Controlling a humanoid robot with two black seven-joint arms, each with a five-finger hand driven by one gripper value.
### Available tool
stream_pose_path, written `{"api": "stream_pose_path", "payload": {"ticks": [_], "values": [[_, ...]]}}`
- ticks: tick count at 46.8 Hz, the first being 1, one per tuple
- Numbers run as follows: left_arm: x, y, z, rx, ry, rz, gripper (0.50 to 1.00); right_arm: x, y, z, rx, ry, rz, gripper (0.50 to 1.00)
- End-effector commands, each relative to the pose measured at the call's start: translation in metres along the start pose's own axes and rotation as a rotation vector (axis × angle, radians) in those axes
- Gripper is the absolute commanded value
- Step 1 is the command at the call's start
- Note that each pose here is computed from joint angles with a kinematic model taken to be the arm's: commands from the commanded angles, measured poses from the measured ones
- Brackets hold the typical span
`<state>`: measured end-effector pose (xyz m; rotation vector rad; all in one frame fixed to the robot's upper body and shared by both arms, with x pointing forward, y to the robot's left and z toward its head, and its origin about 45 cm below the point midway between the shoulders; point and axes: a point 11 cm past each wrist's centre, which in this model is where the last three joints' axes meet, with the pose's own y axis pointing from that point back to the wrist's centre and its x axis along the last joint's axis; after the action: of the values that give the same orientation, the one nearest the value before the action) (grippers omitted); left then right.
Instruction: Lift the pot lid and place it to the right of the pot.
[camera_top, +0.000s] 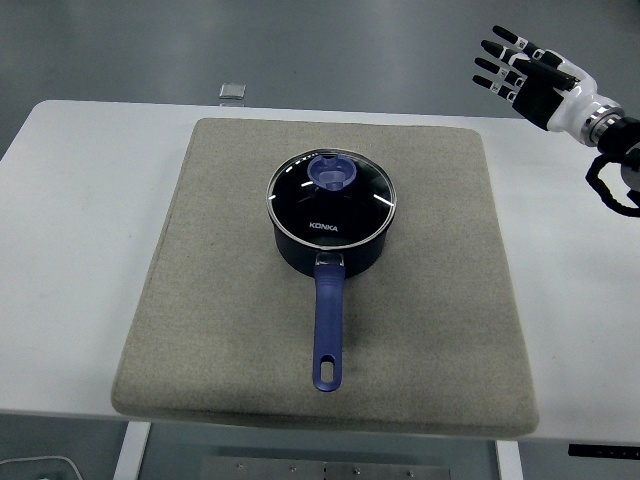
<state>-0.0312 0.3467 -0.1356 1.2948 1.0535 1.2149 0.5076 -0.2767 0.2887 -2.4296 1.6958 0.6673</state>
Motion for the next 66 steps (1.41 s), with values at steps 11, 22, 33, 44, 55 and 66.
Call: {"api": "stream_pose_path", "payload": {"ticks": [11, 22, 33, 44, 55, 66], "values": [[0.000, 0.000, 0.000, 0.000, 0.000, 0.000, 1.000, -0.008, -0.001, 0.001, -0.020, 0.081, -0.026, 0.897], [0.000, 0.000, 0.000, 0.000, 0.000, 0.000, 1.000, -0.045, -0.007, -0.008, -0.032, 0.221, -0.118, 0.897], [0.000, 0.000, 0.000, 0.000, 0.000, 0.000, 1.000, -0.079, -0.011, -0.015, -0.034, 0.355, -0.188, 0.895], [0.000, 0.000, 0.000, 0.000, 0.000, 0.000, 1.000, -0.108, -0.010, -0.010, -0.051, 0.531, -0.259, 0.895], [0.000, 0.000, 0.000, 0.000, 0.000, 0.000, 1.000, -0.134, -0.001, 0.004, -0.116, 0.812, -0.353, 0.895], [0.000, 0.000, 0.000, 0.000, 0.000, 0.000, 1.000, -0.146, 0.004, 0.011, -0.156, 1.039, -0.414, 0.895]]}}
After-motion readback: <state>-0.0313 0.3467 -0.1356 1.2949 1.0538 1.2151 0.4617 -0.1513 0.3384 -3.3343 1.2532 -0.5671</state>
